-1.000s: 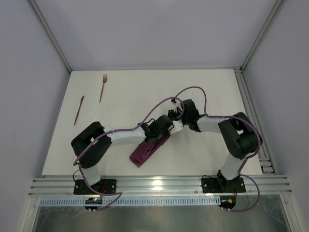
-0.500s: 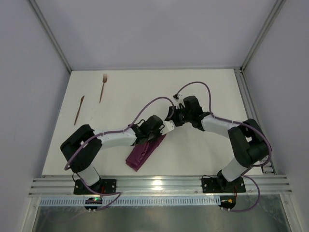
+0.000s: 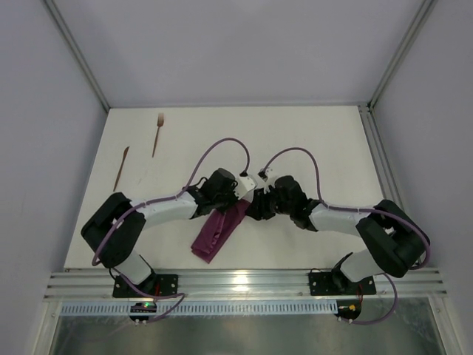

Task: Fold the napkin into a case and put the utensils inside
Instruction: Stuff the top corner of the smaller-rectangle-folded napkin into the folded napkin.

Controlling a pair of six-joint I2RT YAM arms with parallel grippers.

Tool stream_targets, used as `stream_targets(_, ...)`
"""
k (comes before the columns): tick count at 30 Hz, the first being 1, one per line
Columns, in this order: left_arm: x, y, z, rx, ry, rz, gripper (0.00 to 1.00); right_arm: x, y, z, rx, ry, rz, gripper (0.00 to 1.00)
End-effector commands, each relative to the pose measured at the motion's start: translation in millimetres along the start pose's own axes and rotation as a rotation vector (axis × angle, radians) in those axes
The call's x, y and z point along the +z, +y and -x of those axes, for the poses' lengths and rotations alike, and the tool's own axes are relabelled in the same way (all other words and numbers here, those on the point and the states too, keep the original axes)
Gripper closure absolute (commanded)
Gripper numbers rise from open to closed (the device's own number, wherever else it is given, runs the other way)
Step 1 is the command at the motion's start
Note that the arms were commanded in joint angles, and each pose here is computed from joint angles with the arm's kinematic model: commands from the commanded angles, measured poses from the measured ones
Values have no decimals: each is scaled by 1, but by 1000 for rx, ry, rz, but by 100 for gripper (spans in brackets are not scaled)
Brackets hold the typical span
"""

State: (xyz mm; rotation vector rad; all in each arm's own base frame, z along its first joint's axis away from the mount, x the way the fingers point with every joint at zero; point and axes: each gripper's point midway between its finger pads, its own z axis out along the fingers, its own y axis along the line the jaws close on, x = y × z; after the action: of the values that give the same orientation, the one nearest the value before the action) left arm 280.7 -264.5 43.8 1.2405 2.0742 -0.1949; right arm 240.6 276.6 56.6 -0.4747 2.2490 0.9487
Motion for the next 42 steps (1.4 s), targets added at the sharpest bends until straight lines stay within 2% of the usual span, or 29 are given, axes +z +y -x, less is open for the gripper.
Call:
stream_targets(1, -6, -10, 18, -21, -94, -57, 90, 5, 21, 33, -94, -187, 10, 60)
stream_targets(6, -9, -11, 20, -19, -115, -62, 89, 14, 31, 43, -120, -224, 16, 61)
stream_targets(15, -14, -11, 22, -25, -112, -67, 87, 40, 33, 19, -83, -152, -2, 61)
stream_targets(22, -18, -13, 23, -55, -108, -82, 87, 48, 18, 3, -49, -115, -71, 61)
stream_targets(24, -18, -9, 21, -73, -100, -77, 86, 46, 17, -3, -24, -118, -62, 61)
stream_targets(27, -18, -3, 19, -137, -96, -84, 86, 37, 20, 5, -15, -201, -33, 61)
stream_targets(32, -17, -2, 15, -155, -89, -82, 86, 26, 32, 25, -91, -269, -1, 61)
stream_targets(42, -18, -5, 11, -151, -79, -92, 86, 25, 37, 14, -161, -259, -21, 60)
